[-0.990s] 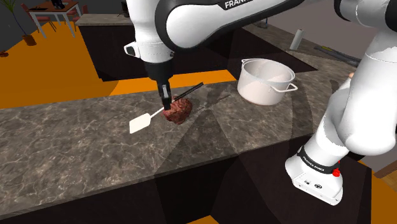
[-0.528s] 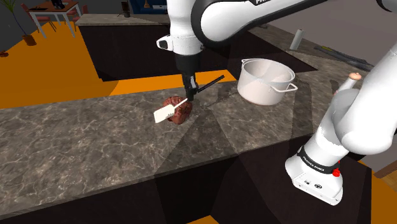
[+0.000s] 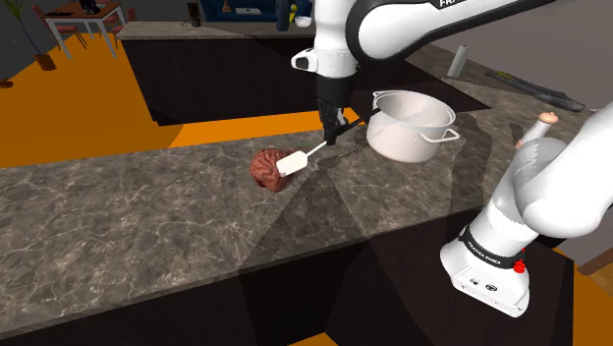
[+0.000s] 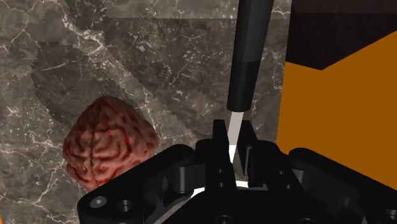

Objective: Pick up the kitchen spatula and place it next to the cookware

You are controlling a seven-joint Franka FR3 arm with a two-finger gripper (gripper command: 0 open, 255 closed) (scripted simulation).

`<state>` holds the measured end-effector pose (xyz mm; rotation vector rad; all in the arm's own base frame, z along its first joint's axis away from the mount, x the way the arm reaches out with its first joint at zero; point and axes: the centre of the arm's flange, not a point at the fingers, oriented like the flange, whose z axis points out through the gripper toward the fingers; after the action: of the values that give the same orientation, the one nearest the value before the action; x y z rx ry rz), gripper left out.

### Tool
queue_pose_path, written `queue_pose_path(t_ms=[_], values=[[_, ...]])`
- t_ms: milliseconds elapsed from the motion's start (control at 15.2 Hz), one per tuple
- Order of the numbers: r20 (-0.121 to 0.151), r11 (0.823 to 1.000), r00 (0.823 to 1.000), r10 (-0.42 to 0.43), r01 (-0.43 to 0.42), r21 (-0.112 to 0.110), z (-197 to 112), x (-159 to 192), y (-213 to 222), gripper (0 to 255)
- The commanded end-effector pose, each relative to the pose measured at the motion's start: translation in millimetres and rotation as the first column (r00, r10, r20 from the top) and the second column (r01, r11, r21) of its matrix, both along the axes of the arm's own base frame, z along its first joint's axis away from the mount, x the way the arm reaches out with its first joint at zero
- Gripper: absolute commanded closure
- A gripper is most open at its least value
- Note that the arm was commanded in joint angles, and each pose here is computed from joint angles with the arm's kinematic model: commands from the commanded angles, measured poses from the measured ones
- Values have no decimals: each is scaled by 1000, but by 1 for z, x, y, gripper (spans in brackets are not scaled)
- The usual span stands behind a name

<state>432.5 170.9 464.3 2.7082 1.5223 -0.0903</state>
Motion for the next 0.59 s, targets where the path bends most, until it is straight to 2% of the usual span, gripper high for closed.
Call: queue_pose_path(t_ms=[0, 528], values=[[0, 1000, 1000, 1, -1, 1, -1, -8, -27, 255], [0, 1000, 1000, 1, -1, 1, -1, -39, -128, 255]])
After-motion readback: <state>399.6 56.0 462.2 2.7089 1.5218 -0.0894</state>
